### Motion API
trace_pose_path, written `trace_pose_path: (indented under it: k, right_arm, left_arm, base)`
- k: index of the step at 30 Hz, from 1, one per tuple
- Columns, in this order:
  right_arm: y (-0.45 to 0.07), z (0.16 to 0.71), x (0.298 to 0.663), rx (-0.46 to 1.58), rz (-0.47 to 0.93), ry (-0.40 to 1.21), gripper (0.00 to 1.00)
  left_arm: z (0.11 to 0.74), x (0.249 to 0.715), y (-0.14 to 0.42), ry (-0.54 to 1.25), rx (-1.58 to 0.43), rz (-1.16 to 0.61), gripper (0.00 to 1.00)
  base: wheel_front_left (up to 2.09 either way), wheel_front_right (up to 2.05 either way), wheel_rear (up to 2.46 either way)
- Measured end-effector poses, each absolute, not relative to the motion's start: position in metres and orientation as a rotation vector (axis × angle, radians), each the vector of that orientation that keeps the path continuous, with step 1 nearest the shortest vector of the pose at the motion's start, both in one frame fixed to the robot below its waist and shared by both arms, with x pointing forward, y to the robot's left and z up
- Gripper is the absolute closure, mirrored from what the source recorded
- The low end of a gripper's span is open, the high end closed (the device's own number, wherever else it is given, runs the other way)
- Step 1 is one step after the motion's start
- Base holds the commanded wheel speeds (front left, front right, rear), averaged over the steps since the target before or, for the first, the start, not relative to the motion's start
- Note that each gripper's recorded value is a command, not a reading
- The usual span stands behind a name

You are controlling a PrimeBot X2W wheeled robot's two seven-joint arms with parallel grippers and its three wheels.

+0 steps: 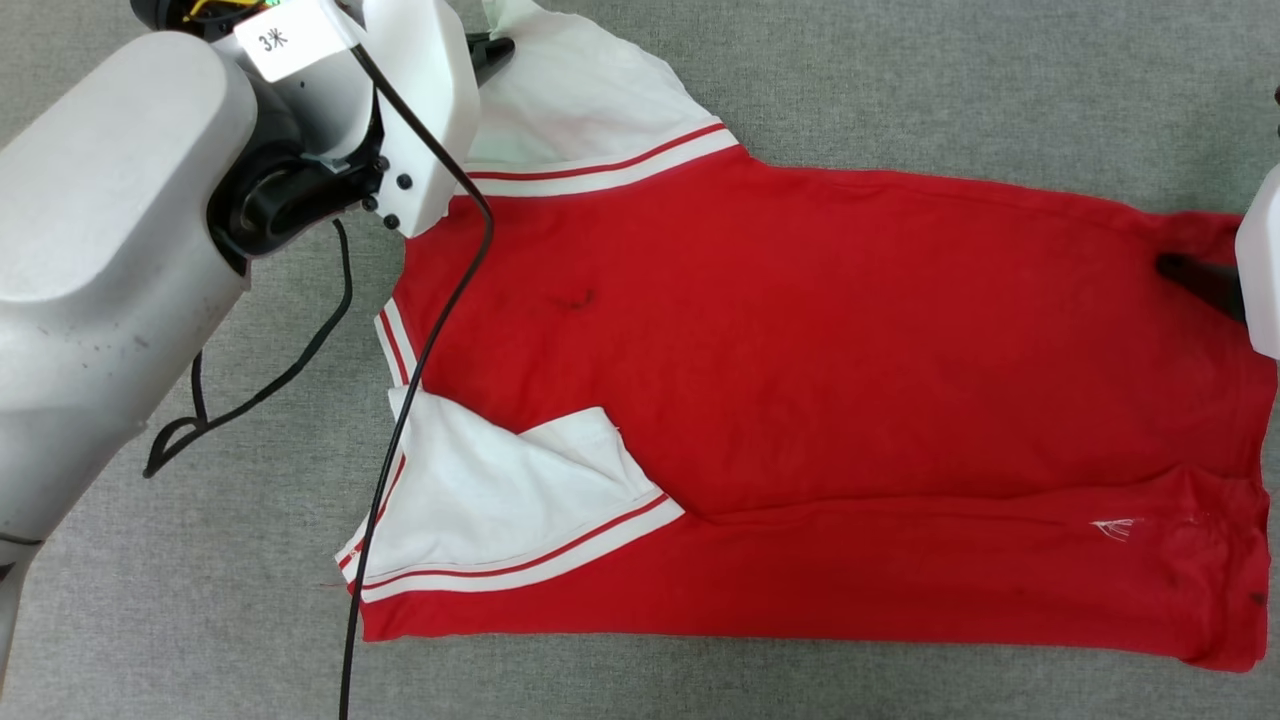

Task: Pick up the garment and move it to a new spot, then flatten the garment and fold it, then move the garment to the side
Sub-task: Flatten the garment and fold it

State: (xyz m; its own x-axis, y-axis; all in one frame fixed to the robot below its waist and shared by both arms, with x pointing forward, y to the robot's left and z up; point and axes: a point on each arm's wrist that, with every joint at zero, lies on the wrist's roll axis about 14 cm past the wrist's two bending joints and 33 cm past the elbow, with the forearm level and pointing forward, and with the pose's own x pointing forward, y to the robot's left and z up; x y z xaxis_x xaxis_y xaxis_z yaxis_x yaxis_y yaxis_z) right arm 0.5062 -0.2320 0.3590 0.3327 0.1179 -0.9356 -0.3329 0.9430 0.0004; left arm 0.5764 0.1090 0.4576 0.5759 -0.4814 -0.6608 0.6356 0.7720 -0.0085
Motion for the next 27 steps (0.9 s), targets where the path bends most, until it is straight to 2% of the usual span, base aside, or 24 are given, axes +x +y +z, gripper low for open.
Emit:
trace_pose_path:
  k: [1,2,7,14,27]
  right_arm:
    - [-0.232,0.357,0.506,-0.203,0.301,1.199,0.65]
    - [-0.231,0.356,0.506,-0.198,0.304,1.193,1.0]
    - [-0.228,0.365,0.517,-0.182,0.309,1.087,1.0]
    - [-0.22,0.412,0.532,-0.165,0.324,0.829,1.0]
    - [-0.207,0.452,0.477,-0.171,0.389,0.645,1.0]
  left_arm:
    - [0.456,0.576,0.11,0.7,0.241,-0.661,1.0]
    - [0.455,0.576,0.11,0.702,0.241,-0.661,1.0]
    - [0.46,0.577,0.111,0.685,0.235,-0.651,1.0]
    - [0.48,0.562,0.118,0.642,0.24,-0.635,1.0]
    - [0.496,0.488,0.13,0.594,0.191,-0.624,1.0]
  base:
    - [0.0,0.0,0.0]
    - [0.0,0.0,0.0]
    - [0.0,0.0,0.0]
    - [0.0,0.0,0.0]
    - [0.0,0.0,0.0]
